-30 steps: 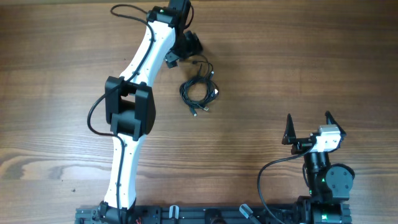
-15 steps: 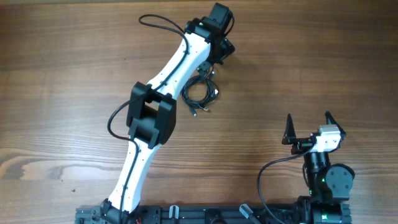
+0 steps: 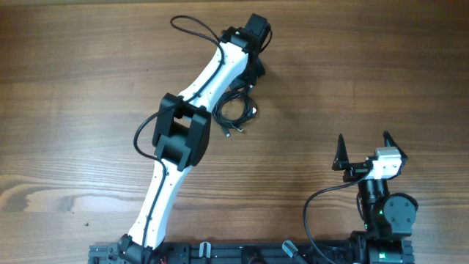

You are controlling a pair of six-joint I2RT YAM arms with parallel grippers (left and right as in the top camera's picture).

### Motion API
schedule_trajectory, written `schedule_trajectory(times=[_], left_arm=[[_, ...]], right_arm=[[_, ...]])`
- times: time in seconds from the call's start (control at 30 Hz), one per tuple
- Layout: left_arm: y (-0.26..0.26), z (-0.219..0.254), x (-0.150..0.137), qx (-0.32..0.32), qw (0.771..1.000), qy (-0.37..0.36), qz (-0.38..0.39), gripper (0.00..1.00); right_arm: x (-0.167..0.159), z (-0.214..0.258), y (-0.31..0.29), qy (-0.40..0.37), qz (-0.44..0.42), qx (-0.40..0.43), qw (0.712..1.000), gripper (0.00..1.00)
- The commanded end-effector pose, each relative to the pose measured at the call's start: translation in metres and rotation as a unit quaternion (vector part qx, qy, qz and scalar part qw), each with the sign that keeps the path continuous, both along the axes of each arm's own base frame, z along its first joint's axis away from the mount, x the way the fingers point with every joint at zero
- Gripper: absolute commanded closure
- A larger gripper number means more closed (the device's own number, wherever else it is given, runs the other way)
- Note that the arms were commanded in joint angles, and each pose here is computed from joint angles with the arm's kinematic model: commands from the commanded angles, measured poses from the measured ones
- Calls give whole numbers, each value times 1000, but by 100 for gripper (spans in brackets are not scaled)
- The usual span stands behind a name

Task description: Untangle cables

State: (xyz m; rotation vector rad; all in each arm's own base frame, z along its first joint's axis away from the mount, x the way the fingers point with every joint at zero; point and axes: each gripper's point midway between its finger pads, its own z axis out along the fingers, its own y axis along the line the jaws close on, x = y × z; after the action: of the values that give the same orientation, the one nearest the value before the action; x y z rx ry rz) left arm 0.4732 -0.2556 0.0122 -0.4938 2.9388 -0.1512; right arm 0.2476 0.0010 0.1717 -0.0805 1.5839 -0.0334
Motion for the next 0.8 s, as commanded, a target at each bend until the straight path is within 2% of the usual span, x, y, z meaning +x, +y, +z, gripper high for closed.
schedule_trajectory(times=[0.0, 0.07, 0.13, 0.17, 0.23, 0.3, 0.47, 0.77], left_arm=[[-13, 90, -4, -112, 981, -34, -157, 96], [-34, 143, -27, -235, 937, -43, -256, 96], [-43, 188, -47, -331, 888, -56, -314, 96], [-45, 215, -59, -382, 856, -68, -341, 96], [-43, 257, -74, -455, 808, -86, -365, 96], [-40, 279, -80, -492, 784, -94, -367, 96], [-37, 283, -81, -499, 782, -91, -363, 96], [-32, 266, -72, -449, 813, -96, -358, 96]], right_arm=[[0, 2, 1, -5, 4, -3, 1000, 0], [0, 2, 1, -5, 4, -3, 1000, 0], [0, 2, 1, -5, 4, -3, 1000, 0], [0, 2, 1, -5, 4, -3, 1000, 0], [0, 2, 1, -5, 4, -3, 1000, 0], [0, 2, 1, -5, 4, -3, 1000, 0], [0, 2, 1, -5, 4, -3, 1000, 0], [-1, 8, 6, -16, 17, 10, 1000, 0]])
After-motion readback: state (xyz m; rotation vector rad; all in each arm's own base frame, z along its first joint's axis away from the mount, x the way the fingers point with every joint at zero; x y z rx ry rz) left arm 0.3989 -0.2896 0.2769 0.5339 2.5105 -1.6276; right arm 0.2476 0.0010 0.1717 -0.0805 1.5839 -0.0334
